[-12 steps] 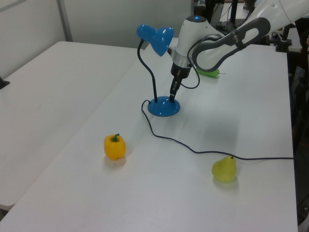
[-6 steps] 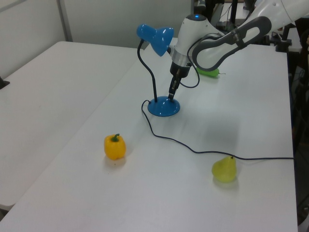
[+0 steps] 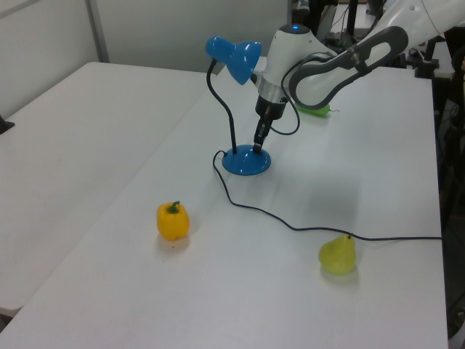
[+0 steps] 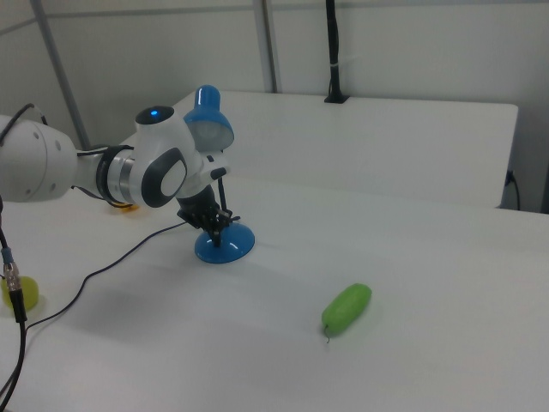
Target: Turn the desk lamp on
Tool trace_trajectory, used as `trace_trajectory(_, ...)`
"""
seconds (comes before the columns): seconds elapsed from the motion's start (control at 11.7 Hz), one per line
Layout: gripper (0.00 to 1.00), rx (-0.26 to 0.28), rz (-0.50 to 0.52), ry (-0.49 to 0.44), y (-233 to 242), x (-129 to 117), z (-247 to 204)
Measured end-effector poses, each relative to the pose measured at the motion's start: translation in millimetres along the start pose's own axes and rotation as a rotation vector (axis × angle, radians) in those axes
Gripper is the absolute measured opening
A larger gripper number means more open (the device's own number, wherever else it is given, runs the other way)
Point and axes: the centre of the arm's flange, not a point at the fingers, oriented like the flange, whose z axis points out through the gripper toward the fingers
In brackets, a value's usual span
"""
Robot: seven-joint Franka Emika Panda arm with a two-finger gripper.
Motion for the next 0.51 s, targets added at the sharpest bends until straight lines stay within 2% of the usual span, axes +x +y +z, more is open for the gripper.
trace_trajectory(0.51, 0.01, -0.001, -0.002, 0.02, -1.3, -1.2, 3.2)
